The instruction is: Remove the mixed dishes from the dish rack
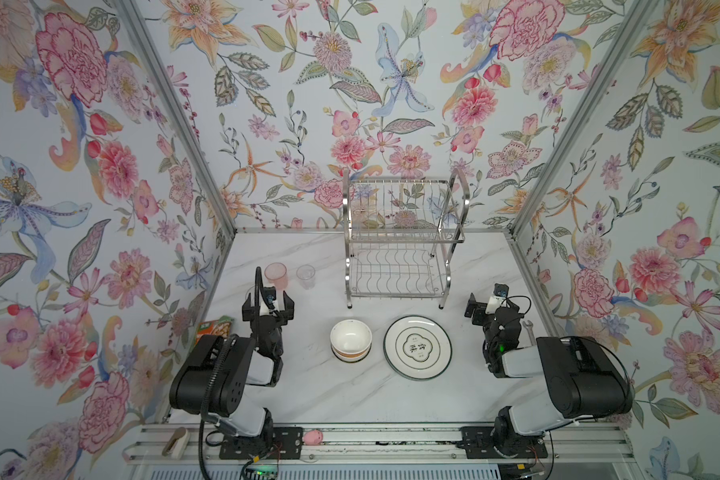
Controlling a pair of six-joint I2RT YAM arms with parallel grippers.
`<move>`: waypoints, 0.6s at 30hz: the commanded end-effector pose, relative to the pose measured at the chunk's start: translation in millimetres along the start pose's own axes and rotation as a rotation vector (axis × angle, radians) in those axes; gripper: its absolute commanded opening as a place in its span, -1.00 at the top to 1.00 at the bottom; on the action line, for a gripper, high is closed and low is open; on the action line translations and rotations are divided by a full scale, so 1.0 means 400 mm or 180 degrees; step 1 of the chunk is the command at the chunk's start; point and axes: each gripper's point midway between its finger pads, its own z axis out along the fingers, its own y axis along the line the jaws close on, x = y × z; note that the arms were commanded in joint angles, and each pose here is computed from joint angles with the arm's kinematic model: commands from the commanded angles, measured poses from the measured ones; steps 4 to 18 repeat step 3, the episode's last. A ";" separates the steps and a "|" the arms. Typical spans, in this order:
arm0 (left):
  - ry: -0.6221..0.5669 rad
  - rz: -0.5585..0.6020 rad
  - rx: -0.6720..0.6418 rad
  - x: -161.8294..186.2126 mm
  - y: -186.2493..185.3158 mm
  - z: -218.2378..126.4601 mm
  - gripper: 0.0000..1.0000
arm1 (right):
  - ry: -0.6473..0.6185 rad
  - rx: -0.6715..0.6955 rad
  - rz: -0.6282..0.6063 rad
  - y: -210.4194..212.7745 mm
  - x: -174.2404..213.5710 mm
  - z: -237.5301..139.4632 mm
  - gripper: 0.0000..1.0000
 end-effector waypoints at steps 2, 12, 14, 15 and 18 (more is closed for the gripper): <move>-0.0102 -0.0098 0.0001 -0.023 0.006 0.011 -0.99 | -0.0089 0.0030 -0.0024 0.001 -0.021 0.006 -0.98; -0.0106 -0.0100 -0.0001 -0.023 0.006 0.010 -0.99 | -0.0090 0.0030 -0.0023 0.001 -0.021 0.006 -0.98; -0.0106 -0.0100 -0.0001 -0.023 0.006 0.010 -0.99 | -0.0090 0.0030 -0.0023 0.001 -0.021 0.006 -0.98; -0.0106 -0.0100 -0.0001 -0.023 0.006 0.010 -0.99 | -0.0090 0.0030 -0.0023 0.001 -0.021 0.006 -0.98; -0.0106 -0.0100 -0.0001 -0.023 0.006 0.010 -0.99 | -0.0090 0.0030 -0.0023 0.001 -0.021 0.006 -0.98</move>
